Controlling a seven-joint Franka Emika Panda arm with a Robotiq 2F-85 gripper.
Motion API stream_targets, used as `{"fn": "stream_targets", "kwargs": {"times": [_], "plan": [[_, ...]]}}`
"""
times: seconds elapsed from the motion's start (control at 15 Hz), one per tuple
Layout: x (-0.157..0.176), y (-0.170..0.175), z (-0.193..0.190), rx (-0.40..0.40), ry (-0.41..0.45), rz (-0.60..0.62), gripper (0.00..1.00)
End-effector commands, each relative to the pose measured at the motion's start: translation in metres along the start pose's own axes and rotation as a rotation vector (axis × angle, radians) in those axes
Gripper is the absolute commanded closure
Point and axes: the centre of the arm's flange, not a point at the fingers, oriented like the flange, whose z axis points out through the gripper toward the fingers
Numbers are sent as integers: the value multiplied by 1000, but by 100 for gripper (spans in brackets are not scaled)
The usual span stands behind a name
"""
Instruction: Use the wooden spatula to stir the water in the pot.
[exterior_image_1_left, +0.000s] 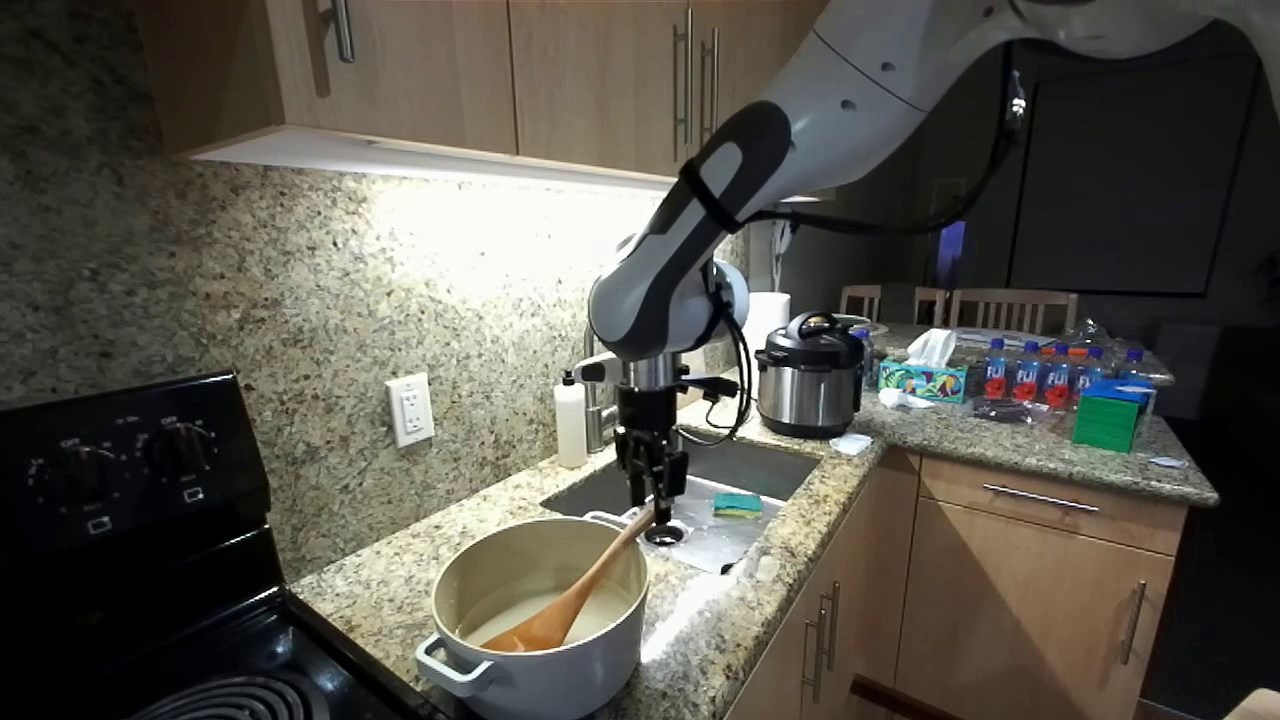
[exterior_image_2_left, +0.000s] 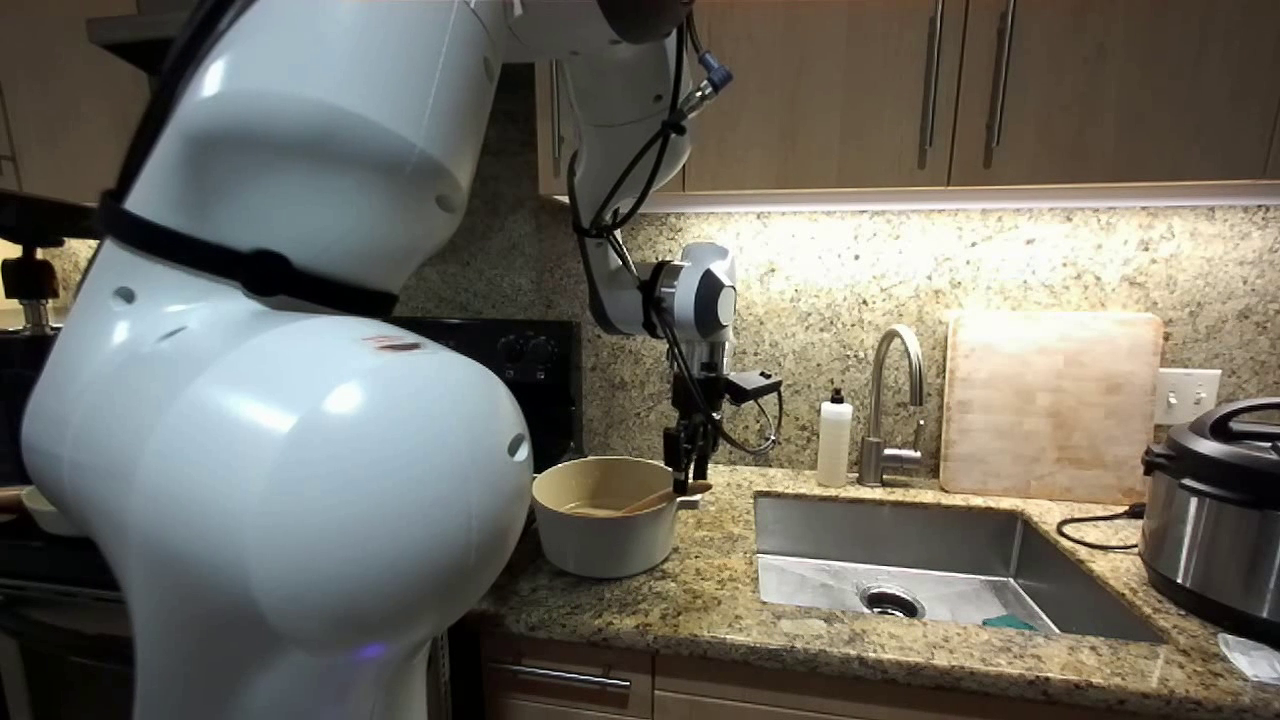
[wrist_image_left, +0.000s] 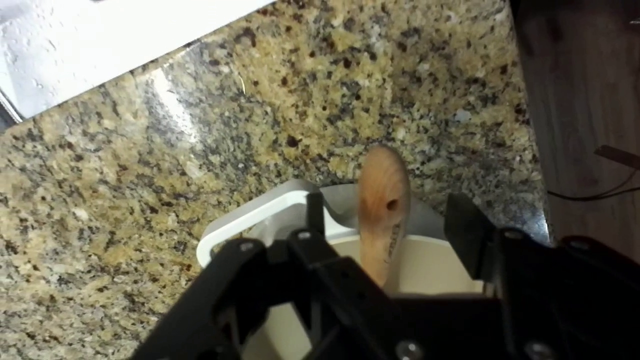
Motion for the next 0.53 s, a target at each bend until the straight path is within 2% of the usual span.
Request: {"fn": "stream_targets", "kwargs": {"times": [0.0,0.33,0.47], "plan": [[-2,7,2,10,-18,-5,66],[0,10,7,34,-32,-38,97],[1,8,5,28,-32,-41,93]]}}
